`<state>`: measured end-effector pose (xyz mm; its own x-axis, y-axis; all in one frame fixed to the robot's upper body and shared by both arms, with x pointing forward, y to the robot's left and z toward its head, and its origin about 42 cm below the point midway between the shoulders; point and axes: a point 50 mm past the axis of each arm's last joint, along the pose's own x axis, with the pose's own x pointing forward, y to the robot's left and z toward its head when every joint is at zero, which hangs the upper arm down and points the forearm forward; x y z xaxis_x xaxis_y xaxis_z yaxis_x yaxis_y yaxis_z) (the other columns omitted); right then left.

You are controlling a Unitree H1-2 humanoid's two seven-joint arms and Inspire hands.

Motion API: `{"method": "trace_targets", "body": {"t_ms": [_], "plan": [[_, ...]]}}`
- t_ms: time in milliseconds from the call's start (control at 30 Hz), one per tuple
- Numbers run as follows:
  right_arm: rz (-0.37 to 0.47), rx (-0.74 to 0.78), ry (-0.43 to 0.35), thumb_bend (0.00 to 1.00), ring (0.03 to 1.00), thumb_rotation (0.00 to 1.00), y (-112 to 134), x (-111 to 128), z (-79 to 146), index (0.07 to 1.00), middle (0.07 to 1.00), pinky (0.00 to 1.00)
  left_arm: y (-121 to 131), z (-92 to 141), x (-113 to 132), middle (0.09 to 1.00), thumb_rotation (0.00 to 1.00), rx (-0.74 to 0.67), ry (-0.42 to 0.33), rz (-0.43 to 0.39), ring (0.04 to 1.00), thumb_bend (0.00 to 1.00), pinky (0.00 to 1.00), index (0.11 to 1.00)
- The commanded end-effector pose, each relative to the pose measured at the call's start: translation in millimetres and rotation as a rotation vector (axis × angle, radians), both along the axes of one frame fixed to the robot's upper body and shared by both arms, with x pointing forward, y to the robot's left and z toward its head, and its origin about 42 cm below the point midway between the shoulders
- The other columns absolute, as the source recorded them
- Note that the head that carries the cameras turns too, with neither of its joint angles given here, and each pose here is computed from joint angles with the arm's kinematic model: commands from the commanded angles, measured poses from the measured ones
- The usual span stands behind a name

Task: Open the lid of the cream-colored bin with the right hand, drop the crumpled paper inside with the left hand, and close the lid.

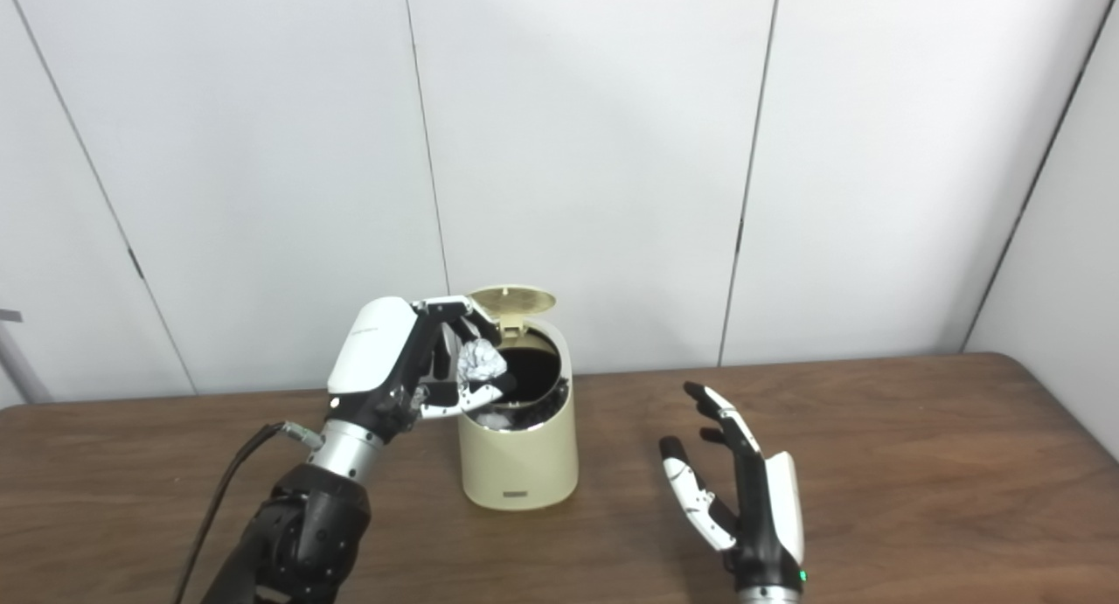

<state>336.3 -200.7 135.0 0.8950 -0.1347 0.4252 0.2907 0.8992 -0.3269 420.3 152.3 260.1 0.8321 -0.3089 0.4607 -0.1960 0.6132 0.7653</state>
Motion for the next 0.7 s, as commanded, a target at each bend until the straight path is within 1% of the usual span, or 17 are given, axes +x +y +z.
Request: {"method": "trace_targets", "body": {"t_ms": [0,33,100,167,233,367,533,667], "plan": [[0.032,0.065,0.102,0.22,0.820,0.62,29.7,-20.8,-35.3,0.810,0.829,0.72,-5.7,27.9,9.2,0.423,0.00,-0.003,-0.116,-0.012,0.194,0.52,0.14,0.503],[0.029,0.064,0.104,0.22,0.820,0.62,29.6,-20.8,-35.4,0.809,0.830,0.72,-7.0,28.0,11.2,0.423,0.00,-0.005,-0.115,-0.010,0.194,0.52,0.14,0.503],[0.024,0.062,0.111,0.21,0.831,0.66,30.1,-21.4,-35.2,0.812,0.839,0.73,-9.5,28.3,14.5,0.426,0.00,-0.007,-0.112,-0.003,0.194,0.52,0.15,0.503],[0.023,0.065,0.110,0.21,0.833,0.67,31.1,-21.7,-35.1,0.810,0.839,0.74,-12.1,28.4,18.5,0.429,0.00,0.002,-0.126,0.007,0.184,0.52,0.14,0.500],[0.026,0.070,0.108,0.21,0.836,0.68,32.2,-21.8,-34.7,0.812,0.839,0.75,-13.7,28.1,22.5,0.432,0.00,0.017,-0.150,0.007,0.168,0.52,0.12,0.498],[0.029,0.073,0.109,0.21,0.838,0.68,34.0,-22.0,-33.9,0.816,0.840,0.75,-15.9,24.7,30.8,0.437,0.00,0.072,-0.198,0.018,0.167,0.52,0.12,0.496],[0.027,0.073,0.106,0.20,0.836,0.67,36.3,-22.9,-33.1,0.813,0.836,0.74,-17.8,18.4,37.7,0.429,0.00,0.119,-0.227,0.031,0.165,0.52,0.12,0.495],[0.027,0.077,0.106,0.21,0.835,0.67,38.1,-23.7,-32.6,0.813,0.836,0.74,-19.4,12.3,42.1,0.428,0.00,0.130,-0.223,0.038,0.158,0.52,0.12,0.491]]}}
